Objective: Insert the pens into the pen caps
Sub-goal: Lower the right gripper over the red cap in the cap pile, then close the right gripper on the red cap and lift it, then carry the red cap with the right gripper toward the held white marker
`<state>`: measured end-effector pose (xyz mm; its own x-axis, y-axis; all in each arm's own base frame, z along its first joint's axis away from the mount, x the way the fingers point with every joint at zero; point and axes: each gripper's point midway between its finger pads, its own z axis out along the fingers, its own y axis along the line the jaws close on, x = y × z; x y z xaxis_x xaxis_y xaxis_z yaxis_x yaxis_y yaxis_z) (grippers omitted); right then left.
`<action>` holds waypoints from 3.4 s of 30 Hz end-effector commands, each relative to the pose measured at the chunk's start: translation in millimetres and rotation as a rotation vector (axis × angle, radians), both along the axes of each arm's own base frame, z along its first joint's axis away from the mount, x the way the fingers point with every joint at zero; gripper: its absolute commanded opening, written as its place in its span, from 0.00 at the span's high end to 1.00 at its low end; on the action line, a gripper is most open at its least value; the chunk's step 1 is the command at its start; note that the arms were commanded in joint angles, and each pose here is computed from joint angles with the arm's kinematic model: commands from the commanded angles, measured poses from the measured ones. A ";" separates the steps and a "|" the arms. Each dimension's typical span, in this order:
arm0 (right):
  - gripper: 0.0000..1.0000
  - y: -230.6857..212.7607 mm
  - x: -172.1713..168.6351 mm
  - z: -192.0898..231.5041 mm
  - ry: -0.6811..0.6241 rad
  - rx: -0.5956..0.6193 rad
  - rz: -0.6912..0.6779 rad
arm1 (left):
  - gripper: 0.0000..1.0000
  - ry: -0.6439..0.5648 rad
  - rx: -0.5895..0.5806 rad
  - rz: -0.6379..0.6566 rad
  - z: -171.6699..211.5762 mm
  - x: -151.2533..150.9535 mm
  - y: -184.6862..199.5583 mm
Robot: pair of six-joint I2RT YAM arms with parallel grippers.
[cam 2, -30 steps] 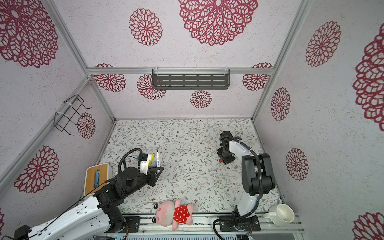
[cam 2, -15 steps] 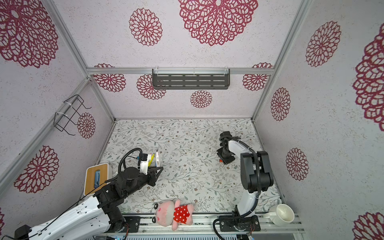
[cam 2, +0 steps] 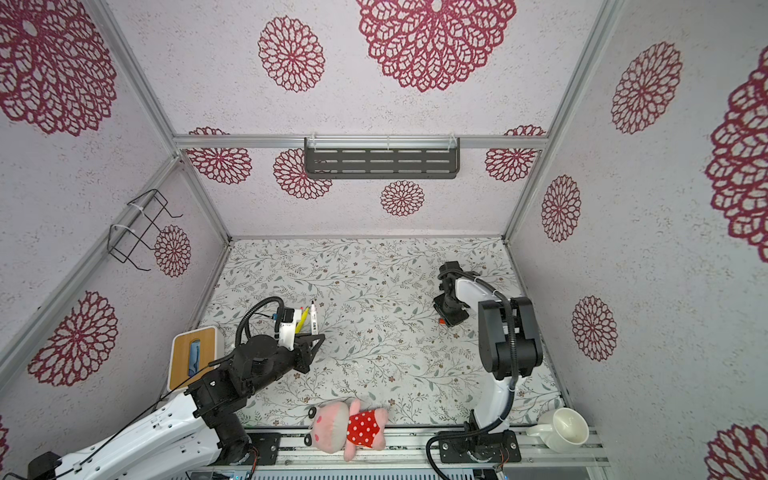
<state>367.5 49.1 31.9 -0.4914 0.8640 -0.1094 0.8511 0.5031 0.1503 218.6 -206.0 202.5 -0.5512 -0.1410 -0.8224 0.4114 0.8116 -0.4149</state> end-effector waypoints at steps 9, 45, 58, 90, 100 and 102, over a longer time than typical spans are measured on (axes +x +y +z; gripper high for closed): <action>0.55 -4.3 -6.6 -3.4 0.042 -0.013 -0.005 | 1.00 -0.020 0.005 0.029 4.9 2.4 7.7; 0.84 27.9 -39.0 16.0 -0.058 -0.041 0.231 | 1.00 -0.022 -0.003 0.022 4.6 -2.7 11.5; 0.90 82.5 -54.9 109.0 -0.496 0.014 0.637 | 1.00 0.017 -0.037 -0.075 -3.1 -7.0 -12.1; 1.00 148.3 -122.6 306.4 -1.337 0.303 0.927 | 1.00 0.015 -0.180 -0.507 12.6 -50.5 -122.3; 1.00 158.8 -132.2 310.8 -1.335 0.312 1.018 | 1.00 0.018 -0.206 -0.568 20.9 -56.1 -139.3; 1.00 158.8 -133.3 313.0 -1.341 0.304 1.024 | 1.00 0.020 -0.206 -0.576 20.3 -58.2 -140.4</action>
<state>242.0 206.2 315.3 -0.5880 0.3498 -0.7293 -0.4875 0.5662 0.6646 165.0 -336.9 202.1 -0.6201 0.0557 -0.7825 0.7259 0.4191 -0.5454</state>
